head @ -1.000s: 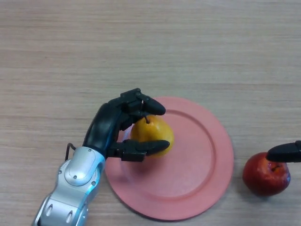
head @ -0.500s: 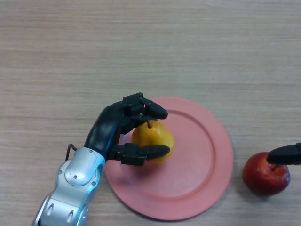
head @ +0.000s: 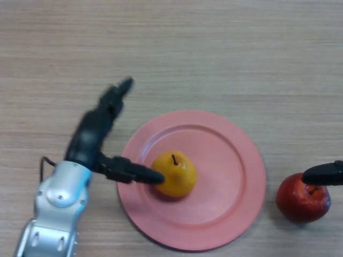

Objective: Pick up the yellow pear and place it on the plate

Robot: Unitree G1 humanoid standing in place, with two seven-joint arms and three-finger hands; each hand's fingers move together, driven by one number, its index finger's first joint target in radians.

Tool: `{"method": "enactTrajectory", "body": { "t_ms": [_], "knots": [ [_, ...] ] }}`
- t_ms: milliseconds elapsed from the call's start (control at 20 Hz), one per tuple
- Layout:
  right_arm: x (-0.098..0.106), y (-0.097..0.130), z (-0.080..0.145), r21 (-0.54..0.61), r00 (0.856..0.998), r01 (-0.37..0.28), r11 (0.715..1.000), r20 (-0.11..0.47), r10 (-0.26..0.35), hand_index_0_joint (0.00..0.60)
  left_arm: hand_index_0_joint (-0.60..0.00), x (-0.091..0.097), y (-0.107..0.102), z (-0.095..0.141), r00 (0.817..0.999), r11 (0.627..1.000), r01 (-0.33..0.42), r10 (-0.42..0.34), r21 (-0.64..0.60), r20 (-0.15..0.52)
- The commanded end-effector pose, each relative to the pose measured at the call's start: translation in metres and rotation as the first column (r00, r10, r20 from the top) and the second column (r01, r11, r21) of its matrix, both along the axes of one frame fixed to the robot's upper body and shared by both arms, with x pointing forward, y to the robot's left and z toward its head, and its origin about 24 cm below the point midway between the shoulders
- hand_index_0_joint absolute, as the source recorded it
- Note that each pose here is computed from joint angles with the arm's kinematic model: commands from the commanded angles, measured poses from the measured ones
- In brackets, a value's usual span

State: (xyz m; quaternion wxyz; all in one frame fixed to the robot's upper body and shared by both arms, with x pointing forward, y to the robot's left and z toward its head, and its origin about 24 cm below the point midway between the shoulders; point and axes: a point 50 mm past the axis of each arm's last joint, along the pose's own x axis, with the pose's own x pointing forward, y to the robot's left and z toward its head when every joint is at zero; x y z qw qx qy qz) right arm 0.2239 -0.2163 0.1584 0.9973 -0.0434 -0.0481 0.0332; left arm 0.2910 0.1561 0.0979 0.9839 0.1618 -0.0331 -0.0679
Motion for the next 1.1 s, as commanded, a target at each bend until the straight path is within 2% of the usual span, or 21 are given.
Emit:
{"method": "enactTrajectory", "body": {
  "t_ms": [50, 100, 150, 200, 300, 400, 500, 600, 650, 750, 950, 1100],
  "knots": [
    [-0.006, -0.004, 0.028, -0.042, 0.980, 0.013, 0.999, 0.198, -0.005, 0.000, 0.000, -0.002, 0.013, 0.049, 0.958, 0.999, -0.001, 0.013, -0.042, 0.288],
    [-0.004, -0.005, 0.028, -0.043, 0.981, 0.011, 0.999, 0.194, -0.003, 0.000, 0.000, -0.005, 0.021, 0.056, 0.943, 0.997, -0.016, 0.038, -0.070, 0.332],
    [-0.002, -0.006, 0.028, -0.049, 0.980, 0.015, 0.999, 0.198, -0.005, 0.000, 0.000, -0.007, 0.027, 0.060, 0.936, 0.994, -0.010, 0.047, -0.106, 0.349],
    [0.001, -0.006, 0.028, -0.045, 0.978, 0.021, 0.999, 0.208, -0.011, 0.000, 0.000, -0.012, 0.034, 0.067, 0.931, 0.986, 0.023, 0.038, -0.164, 0.363],
    [0.005, -0.006, 0.022, -0.067, 0.979, 0.012, 0.998, 0.204, 0.002, 0.000, 0.000, -0.014, 0.047, 0.073, 0.927, 0.966, 0.043, 0.057, -0.256, 0.371],
    [0.007, -0.007, 0.020, -0.066, 0.979, 0.016, 0.998, 0.205, -0.003, 0.000, 0.000, -0.020, 0.056, 0.074, 0.929, 0.954, 0.034, 0.079, -0.297, 0.361],
    [0.010, -0.008, 0.018, -0.066, 0.978, 0.014, 0.998, 0.210, 0.001, 0.000, 0.000, -0.026, 0.064, 0.072, 0.930, 0.961, 0.013, 0.090, -0.277, 0.357],
    [0.011, -0.008, 0.016, -0.064, 0.978, 0.004, 0.998, 0.208, 0.010, 0.000, 0.000, -0.035, 0.072, 0.076, 0.914, 0.972, -0.005, 0.100, -0.236, 0.393],
    [0.012, -0.008, 0.015, -0.065, 0.979, 0.000, 0.998, 0.205, 0.014, 0.000, 0.000, -0.038, 0.075, 0.076, 0.917, 0.979, -0.017, 0.096, -0.203, 0.386],
    [0.011, -0.007, 0.015, -0.074, 0.980, -0.015, 0.997, 0.197, 0.029, 0.000, 0.000, -0.041, 0.081, 0.077, 0.902, 0.986, -0.048, 0.111, -0.159, 0.417],
    [0.012, -0.007, 0.018, -0.068, 0.979, -0.024, 0.997, 0.202, 0.038, 0.000, 0.000, -0.046, 0.084, 0.082, 0.908, 0.984, -0.042, 0.109, -0.172, 0.405],
    [0.009, -0.006, 0.015, -0.056, 0.984, -0.042, 0.998, 0.170, 0.050, 0.000, 0.000, -0.044, 0.082, 0.082, 0.908, 0.993, -0.041, 0.083, -0.111, 0.410]
  ]
}}
